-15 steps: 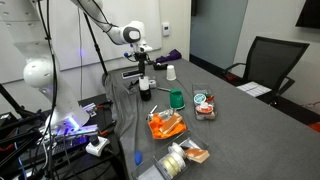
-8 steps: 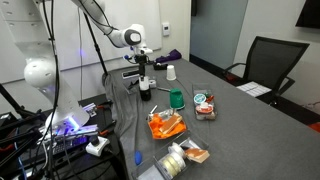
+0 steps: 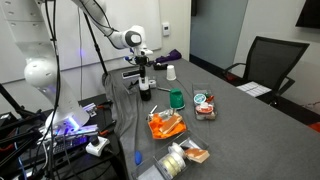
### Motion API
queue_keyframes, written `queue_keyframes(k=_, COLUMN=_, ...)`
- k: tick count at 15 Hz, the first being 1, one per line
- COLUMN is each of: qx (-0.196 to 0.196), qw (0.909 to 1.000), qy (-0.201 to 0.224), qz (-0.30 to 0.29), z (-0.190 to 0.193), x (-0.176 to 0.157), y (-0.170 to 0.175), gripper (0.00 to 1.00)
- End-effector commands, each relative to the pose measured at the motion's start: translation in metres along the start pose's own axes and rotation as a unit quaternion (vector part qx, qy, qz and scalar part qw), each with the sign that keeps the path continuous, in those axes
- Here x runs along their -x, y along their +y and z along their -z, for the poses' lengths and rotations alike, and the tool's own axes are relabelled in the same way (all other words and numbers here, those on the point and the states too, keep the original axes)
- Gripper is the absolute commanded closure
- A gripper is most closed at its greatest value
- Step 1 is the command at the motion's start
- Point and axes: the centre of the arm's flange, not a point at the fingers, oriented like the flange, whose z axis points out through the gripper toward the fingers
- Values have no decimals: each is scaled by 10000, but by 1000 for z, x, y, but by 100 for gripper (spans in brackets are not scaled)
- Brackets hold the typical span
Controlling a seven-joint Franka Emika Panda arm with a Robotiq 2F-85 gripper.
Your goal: Remove the white object from the black cup and put it in the bottom compartment of the clear case on the right
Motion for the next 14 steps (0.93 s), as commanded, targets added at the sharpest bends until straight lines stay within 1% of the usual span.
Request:
queue_keyframes(k=1, qx=30, qw=10000, qy=72, qz=4, z=-4, x=-4, y=-4, gripper=77)
queue_keyframes(k=4, qx=25, qw=10000, qy=64, qz=4, z=-2, x=-4, y=-4, gripper=97)
queue_keyframes(k=5, qx=25, qw=10000, qy=63, qz=6, z=-2, x=-4, y=-4, gripper=99)
queue_keyframes(k=7, qx=24, qw=10000, qy=86, qz=25, z=3, x=-5, y=-4, gripper=100)
queue_keyframes(k=8, qx=46, qw=10000, qy=60, qz=27, z=8, x=-7, y=-3, gripper=98)
queue_keyframes(k=10, qx=72, qw=9999, qy=119, qz=53, z=18, x=-7, y=-2, gripper=98)
queue_keyframes(k=14, qx=-7, qw=9997, qy=209, qz=104, z=40, x=-7, y=0, gripper=98)
